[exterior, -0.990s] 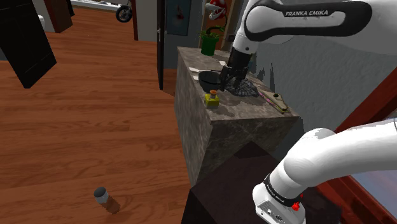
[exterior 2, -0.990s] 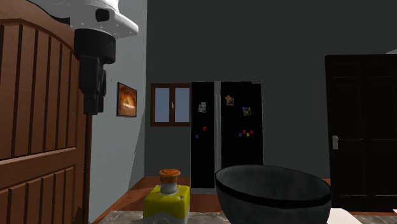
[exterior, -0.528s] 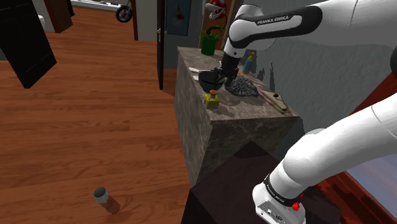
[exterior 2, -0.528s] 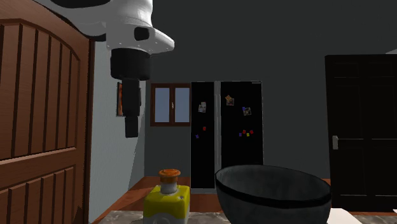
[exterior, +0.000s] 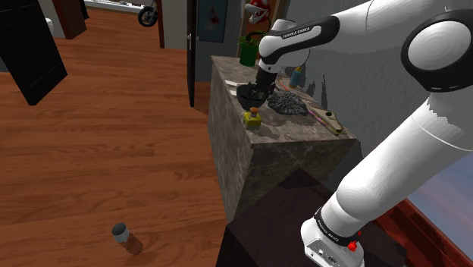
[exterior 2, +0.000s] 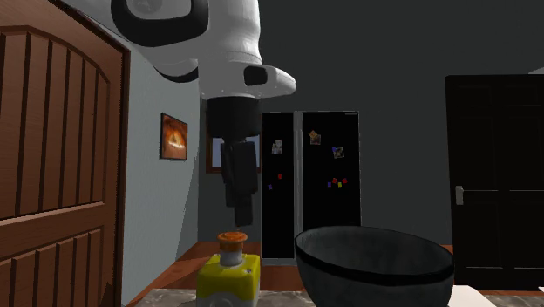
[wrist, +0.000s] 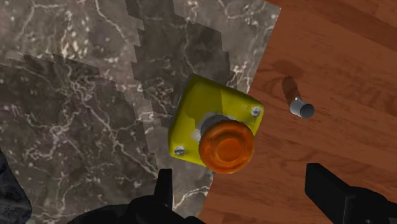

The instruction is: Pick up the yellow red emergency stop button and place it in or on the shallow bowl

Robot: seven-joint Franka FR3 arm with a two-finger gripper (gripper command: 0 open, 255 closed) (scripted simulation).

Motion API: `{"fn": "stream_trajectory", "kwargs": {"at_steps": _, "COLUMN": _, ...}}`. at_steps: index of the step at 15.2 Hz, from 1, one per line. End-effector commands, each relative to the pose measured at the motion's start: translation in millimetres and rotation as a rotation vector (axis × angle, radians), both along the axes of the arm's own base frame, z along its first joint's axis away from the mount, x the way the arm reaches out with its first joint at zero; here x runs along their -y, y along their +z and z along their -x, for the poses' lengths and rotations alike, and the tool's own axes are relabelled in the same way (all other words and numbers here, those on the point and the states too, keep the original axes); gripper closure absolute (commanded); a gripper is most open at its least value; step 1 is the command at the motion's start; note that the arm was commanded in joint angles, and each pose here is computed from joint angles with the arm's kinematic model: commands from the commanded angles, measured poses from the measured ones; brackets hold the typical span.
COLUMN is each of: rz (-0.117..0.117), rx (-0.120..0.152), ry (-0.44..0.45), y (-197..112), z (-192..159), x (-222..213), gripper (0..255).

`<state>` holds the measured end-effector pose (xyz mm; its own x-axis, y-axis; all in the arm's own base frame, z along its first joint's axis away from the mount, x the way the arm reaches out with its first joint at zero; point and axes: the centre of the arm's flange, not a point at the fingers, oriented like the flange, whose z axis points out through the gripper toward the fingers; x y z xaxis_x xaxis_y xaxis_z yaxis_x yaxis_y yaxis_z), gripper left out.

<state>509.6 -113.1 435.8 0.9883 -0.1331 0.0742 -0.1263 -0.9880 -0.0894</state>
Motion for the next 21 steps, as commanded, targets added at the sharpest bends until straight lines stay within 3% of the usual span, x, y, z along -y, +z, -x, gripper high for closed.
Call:
{"fn": "stream_trajectory", "kwargs": {"at_steps": 1, "rz": 0.001, "rx": 0.003, "ry": -0.003, "y": -8.8, "z": -4.6, "x": 2.0, "gripper": 0}}
{"fn": "stream_trajectory", "kwargs": {"at_steps": 7, "rz": 0.001, "rx": 0.003, "ry": -0.003, "y": -38.1, "z": -7.1, "x": -0.3, "gripper": 0}}
{"fn": "stream_trajectory", "kwargs": {"at_steps": 14, "rz": 0.001, "rx": 0.003, "ry": -0.003, "y": -38.1, "z": -7.2, "x": -0.3, "gripper": 0}}
{"fn": "stream_trajectory", "kwargs": {"at_steps": 15, "rz": 0.001, "rx": 0.003, "ry": -0.003, "y": -38.1, "z": -7.2, "x": -0.3, "gripper": 255}}
{"fn": "stream_trajectory", "kwargs": {"at_steps": 21, "rz": 0.001, "rx": 0.003, "ry": -0.003, "y": -39.1, "z": -6.7, "x": -0.9, "gripper": 255}}
